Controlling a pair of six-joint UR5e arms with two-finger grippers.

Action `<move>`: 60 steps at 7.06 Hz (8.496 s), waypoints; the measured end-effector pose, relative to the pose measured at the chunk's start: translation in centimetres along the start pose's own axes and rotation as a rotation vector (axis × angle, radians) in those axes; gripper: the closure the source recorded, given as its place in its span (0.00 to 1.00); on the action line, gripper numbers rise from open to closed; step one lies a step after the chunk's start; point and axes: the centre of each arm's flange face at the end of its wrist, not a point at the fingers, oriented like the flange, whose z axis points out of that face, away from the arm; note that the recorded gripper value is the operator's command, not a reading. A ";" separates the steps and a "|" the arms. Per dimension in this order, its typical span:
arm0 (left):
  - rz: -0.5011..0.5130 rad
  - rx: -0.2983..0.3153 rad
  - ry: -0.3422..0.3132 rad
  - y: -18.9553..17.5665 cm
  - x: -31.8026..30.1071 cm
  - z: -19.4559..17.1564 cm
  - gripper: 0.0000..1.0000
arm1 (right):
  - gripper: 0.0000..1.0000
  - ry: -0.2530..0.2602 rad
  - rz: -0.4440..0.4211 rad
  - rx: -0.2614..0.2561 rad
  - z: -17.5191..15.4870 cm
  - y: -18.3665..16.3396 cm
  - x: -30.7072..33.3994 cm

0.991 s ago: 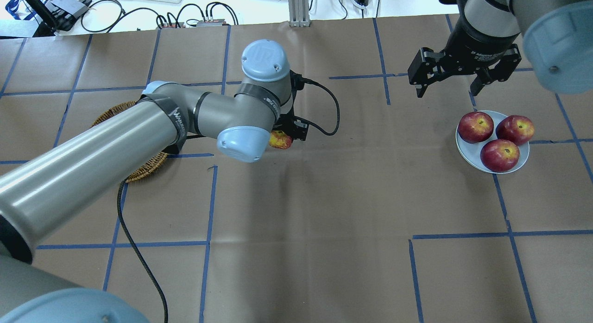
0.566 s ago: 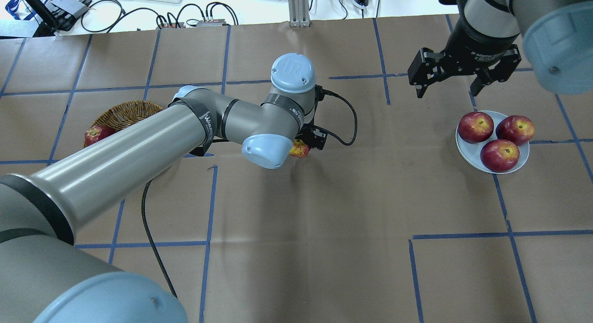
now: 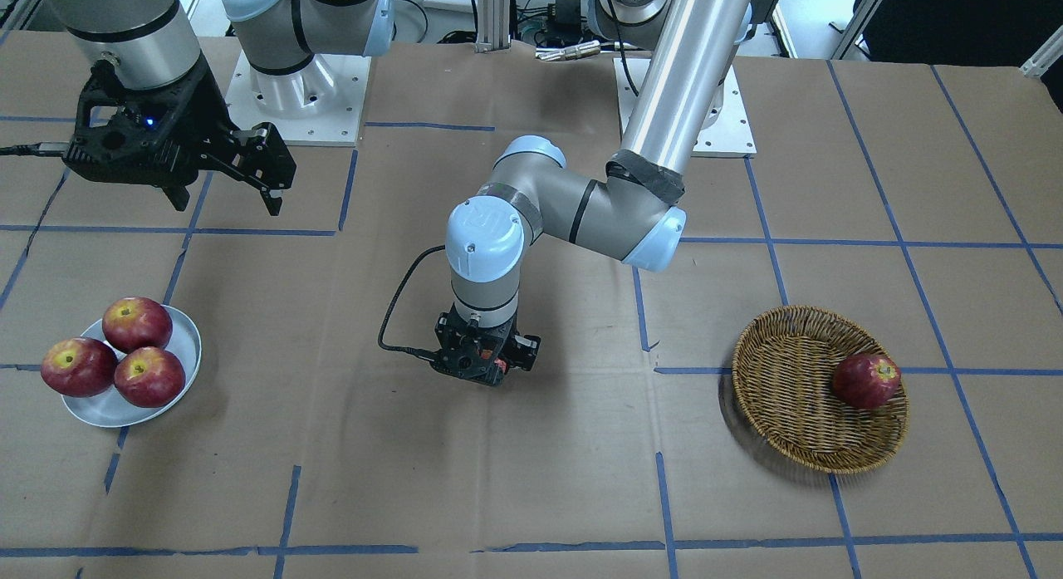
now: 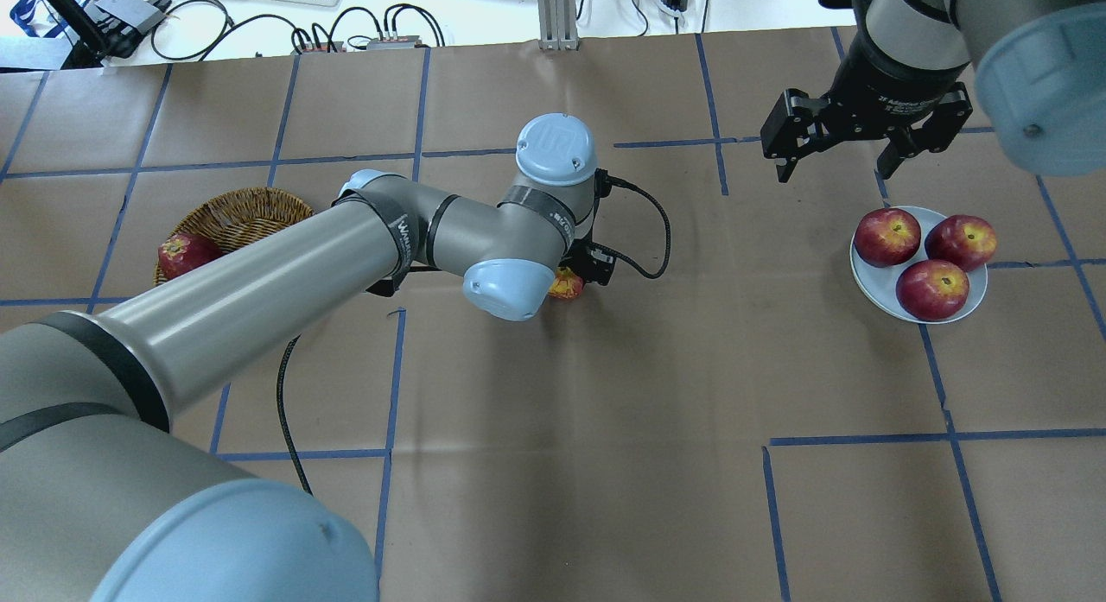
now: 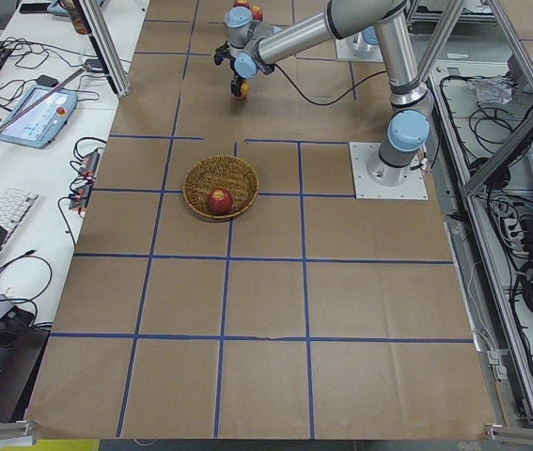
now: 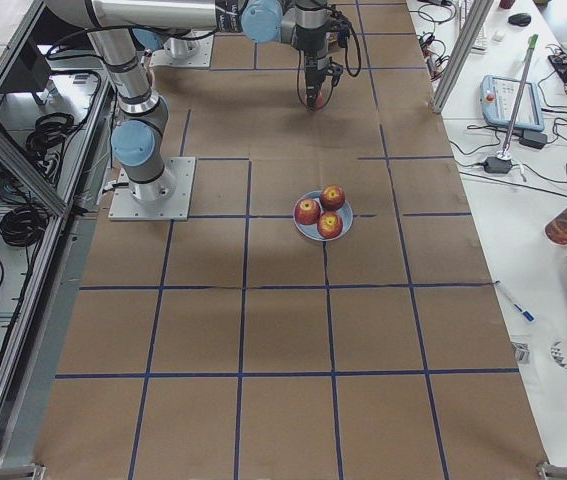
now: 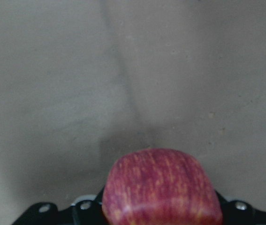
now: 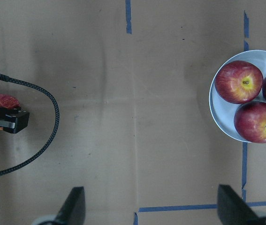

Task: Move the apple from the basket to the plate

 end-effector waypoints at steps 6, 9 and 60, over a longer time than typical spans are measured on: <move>0.016 0.016 -0.011 0.4 -0.8 -10.4 0.01 | 0.00 0.000 0.000 -0.001 0.0 0.0 0.0; -0.008 -0.021 -0.018 6.5 -9.7 -24.4 0.01 | 0.00 0.002 -0.001 0.007 -0.2 0.0 -0.2; -0.143 -0.070 -0.002 17.3 -20.3 -33.9 0.01 | 0.00 0.063 -0.203 0.043 14.9 -7.1 22.4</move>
